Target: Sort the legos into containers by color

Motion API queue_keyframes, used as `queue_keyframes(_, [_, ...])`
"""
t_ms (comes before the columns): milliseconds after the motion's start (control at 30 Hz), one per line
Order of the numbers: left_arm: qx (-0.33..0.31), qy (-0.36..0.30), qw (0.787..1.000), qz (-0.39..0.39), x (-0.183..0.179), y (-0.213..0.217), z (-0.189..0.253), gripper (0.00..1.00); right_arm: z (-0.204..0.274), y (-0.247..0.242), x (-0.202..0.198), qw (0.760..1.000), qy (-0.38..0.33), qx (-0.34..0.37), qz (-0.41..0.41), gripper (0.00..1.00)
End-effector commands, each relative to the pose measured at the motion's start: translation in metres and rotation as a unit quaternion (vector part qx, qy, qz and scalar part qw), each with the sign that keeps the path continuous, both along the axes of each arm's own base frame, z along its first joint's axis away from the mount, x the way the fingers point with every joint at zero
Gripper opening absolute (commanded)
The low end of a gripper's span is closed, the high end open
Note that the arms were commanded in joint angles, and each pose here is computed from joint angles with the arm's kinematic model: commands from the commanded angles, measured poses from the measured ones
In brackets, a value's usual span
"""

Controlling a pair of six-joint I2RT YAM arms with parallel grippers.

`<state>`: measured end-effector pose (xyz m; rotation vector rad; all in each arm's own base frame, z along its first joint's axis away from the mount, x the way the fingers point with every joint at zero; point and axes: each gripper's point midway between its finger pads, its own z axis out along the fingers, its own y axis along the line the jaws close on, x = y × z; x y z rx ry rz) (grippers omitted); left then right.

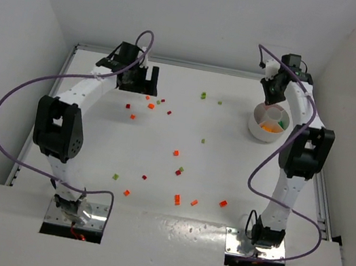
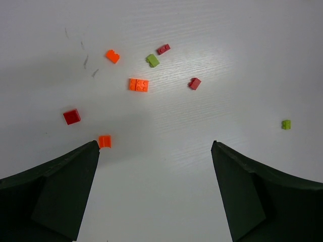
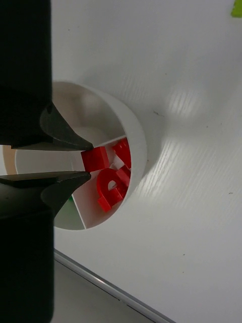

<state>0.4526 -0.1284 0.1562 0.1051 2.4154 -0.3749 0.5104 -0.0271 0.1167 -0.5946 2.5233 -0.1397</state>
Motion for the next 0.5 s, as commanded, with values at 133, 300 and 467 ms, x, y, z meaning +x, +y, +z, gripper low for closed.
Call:
queue_keyframes(133, [0.001, -0.011, 1.0, -0.013, 0.002, -0.009, 0.009, 1.0, 0.008, -0.019, 0.014, 0.999, -0.014, -0.015, -0.04, 0.02])
queue_keyframes(300, [0.006, -0.004, 1.0, -0.016, 0.003, -0.009, 0.003, 1.0, 0.002, -0.019, 0.014, 0.999, -0.003, -0.015, -0.04, 0.19])
queue_keyframes(467, [0.013, -0.001, 0.999, -0.044, 0.008, -0.017, -0.001, 1.0, 0.01, -0.019, 0.014, 0.999, -0.009, -0.015, -0.04, 0.38])
